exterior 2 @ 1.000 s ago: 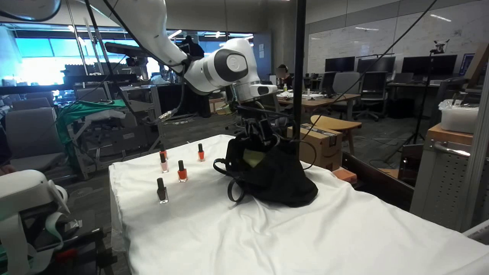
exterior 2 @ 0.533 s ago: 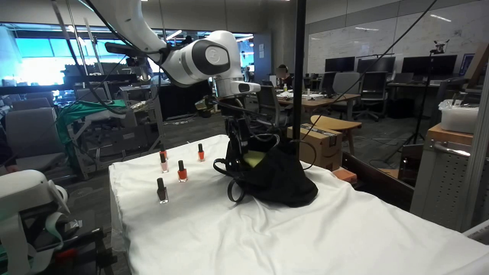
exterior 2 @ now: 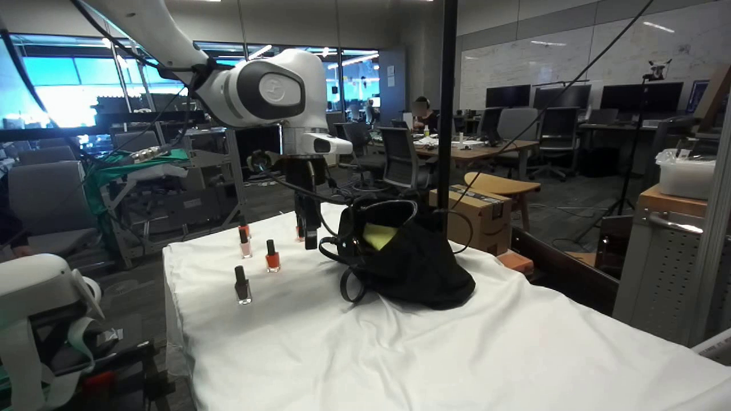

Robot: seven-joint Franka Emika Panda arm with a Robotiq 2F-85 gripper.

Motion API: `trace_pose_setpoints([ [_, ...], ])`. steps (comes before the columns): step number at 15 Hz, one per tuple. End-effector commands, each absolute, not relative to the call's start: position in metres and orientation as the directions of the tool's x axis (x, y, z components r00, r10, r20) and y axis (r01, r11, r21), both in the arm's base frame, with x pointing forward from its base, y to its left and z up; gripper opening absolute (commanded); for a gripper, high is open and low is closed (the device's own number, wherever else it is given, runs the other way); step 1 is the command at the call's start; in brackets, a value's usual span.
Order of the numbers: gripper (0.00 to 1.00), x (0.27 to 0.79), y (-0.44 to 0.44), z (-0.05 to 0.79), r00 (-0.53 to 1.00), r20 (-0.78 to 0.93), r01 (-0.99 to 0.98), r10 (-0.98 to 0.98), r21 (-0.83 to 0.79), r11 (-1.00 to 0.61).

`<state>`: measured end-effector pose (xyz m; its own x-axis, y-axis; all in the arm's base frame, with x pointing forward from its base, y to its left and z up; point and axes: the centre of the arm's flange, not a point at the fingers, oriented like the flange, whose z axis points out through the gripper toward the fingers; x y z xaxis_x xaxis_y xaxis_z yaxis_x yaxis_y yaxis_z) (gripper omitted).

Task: Pick up the nail polish and put them in the bag

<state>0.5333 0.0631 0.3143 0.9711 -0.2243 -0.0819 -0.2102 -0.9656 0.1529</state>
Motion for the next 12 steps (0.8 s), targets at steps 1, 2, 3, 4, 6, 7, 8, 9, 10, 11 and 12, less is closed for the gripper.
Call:
trace_pose_setpoints([
  [1, 1.00, 0.487, 0.064, 0.307, 0.972, -0.107, -0.198, -0.209, 0.103, -0.975],
  [2, 1.00, 0.479, 0.065, 0.302, 0.972, -0.121, -0.189, -0.200, 0.094, -0.977],
  [3, 1.00, 0.472, 0.067, 0.295, 0.972, -0.130, -0.184, -0.194, 0.088, -0.979],
  [4, 1.00, 0.466, 0.068, 0.289, 0.972, -0.142, -0.176, -0.186, 0.081, -0.981],
  [6, 1.00, 0.456, 0.069, 0.275, 0.973, -0.157, -0.163, -0.171, 0.063, -0.985],
  [7, 1.00, 0.452, 0.070, 0.269, 0.973, -0.161, -0.158, -0.165, 0.051, -0.986],
  [8, 1.00, 0.449, 0.071, 0.262, 0.974, -0.168, -0.146, -0.152, 0.043, -0.988],
  [9, 1.00, 0.447, 0.072, 0.256, 0.975, -0.170, -0.137, -0.141, 0.033, -0.990],
  [10, 1.00, 0.445, 0.073, 0.251, 0.977, -0.172, -0.127, -0.129, 0.021, -0.992],
  [11, 1.00, 0.444, 0.074, 0.249, 0.977, -0.177, -0.116, -0.116, 0.010, -0.993],
  [12, 1.00, 0.445, 0.075, 0.246, 0.978, -0.180, -0.107, -0.104, -0.003, -0.994],
])
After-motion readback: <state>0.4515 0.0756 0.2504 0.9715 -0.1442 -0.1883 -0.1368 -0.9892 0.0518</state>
